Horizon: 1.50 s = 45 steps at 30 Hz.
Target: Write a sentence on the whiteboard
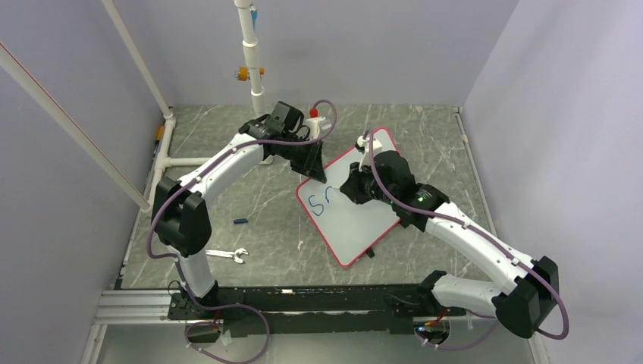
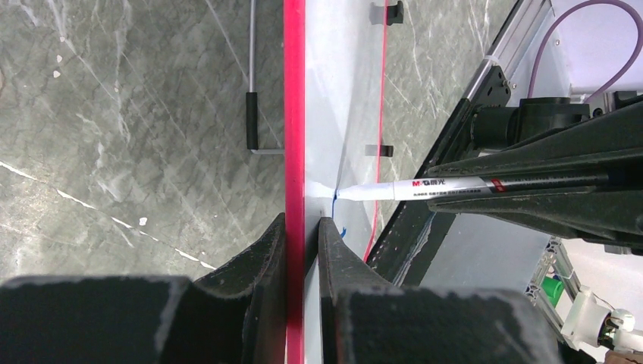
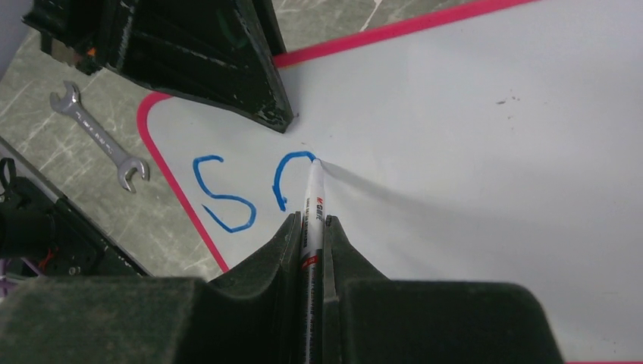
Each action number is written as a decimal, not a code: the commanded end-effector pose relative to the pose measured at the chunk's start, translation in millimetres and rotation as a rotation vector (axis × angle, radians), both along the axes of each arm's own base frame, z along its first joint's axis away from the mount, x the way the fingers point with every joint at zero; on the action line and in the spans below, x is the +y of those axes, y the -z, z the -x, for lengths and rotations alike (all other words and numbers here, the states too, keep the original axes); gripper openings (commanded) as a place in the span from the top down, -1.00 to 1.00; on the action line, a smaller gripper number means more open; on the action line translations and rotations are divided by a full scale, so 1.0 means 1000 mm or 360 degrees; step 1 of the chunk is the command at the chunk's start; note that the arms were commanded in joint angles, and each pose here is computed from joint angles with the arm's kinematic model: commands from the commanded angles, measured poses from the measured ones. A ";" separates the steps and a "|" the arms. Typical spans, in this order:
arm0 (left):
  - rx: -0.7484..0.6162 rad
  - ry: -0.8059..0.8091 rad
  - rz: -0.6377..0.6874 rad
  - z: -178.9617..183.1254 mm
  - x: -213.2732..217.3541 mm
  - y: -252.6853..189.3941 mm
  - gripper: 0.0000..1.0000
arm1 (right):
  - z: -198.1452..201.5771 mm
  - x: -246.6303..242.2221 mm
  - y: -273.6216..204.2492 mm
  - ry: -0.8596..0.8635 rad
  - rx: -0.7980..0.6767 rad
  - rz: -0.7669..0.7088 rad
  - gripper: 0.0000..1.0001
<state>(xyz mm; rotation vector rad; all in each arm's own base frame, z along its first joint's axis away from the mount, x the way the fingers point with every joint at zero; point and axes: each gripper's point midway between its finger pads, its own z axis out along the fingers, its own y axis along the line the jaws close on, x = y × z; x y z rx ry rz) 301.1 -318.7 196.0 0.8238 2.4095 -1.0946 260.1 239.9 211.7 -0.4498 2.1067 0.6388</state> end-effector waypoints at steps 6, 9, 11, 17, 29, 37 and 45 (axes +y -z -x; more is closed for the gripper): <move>-0.0232 -0.0010 0.0056 -0.022 -0.005 -0.025 1.00 | 0.022 -0.015 0.020 -0.0008 0.0088 0.0020 1.00; -0.0232 -0.0011 0.0055 -0.022 -0.005 -0.025 1.00 | 0.024 -0.015 0.019 -0.0013 0.0094 0.0013 1.00; -0.0234 -0.0011 0.0057 -0.022 -0.005 -0.026 1.00 | 0.022 -0.014 0.017 -0.0014 0.0089 0.0007 1.00; -0.0230 -0.0008 0.0064 -0.021 -0.005 -0.026 1.00 | 0.009 -0.007 0.002 0.0003 0.0046 -0.0007 1.00; -0.0233 -0.0002 0.0079 -0.019 -0.006 -0.029 1.00 | -0.024 -0.010 -0.011 0.0112 -0.0022 0.0037 1.00; -0.0232 -0.0003 0.0079 -0.019 -0.005 -0.029 1.00 | -0.021 -0.025 0.006 0.0131 0.0038 0.0062 1.00; -0.0246 -0.0008 0.0079 -0.020 -0.005 -0.032 1.00 | 0.002 -0.027 0.019 0.0073 0.0122 0.0016 1.00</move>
